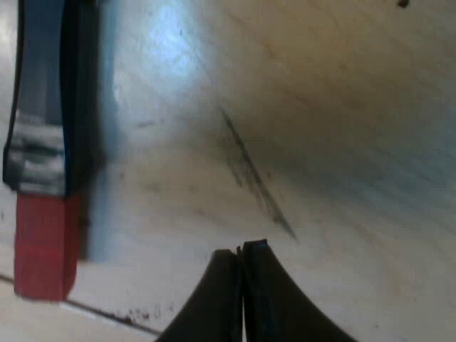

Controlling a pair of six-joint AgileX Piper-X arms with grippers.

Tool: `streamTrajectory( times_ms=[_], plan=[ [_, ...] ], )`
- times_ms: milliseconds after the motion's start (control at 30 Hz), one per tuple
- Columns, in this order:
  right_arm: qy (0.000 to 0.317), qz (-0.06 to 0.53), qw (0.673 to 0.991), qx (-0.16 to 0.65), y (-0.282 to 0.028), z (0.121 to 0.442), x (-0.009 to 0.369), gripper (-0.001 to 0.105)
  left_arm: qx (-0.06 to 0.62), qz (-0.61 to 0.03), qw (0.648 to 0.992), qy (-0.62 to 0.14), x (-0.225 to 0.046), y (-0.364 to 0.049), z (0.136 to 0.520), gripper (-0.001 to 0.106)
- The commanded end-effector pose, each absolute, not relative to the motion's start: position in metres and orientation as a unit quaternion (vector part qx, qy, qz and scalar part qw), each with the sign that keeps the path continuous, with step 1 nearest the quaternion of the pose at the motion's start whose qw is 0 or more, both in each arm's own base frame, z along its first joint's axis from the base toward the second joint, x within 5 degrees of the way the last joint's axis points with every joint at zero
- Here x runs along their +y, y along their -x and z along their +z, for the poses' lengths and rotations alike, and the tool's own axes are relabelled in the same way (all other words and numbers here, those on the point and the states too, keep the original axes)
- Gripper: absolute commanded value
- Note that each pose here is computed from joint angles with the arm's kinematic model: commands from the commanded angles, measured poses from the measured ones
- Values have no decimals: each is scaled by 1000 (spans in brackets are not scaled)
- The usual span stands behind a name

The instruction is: Put the handle in the coffee machine

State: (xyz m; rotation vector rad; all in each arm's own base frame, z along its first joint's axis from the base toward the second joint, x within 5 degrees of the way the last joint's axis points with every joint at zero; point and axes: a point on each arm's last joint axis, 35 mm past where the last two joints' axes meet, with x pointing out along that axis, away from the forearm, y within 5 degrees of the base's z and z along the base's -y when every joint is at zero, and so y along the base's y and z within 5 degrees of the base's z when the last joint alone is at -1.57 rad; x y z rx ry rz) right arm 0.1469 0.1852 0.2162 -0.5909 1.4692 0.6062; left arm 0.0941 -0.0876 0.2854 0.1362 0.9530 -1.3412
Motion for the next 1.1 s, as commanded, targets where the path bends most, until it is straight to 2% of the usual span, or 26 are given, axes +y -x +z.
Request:
streamTrajectory(
  times_ms=[33,500,900,1100],
  plan=[
    [258,264,663,652,-150,212,190,0,417,-605,675,-61,-88,-93,288,87],
    [273,249,636,678,-162,171,205,0,417,-605,675,-61,-88,-93,288,87],
    [255,267,667,647,-167,149,212,0,417,-605,675,-61,-88,-93,288,87],
    [251,272,663,651,-164,144,209,0,417,-605,675,-61,-88,-93,288,87]
  ],
)
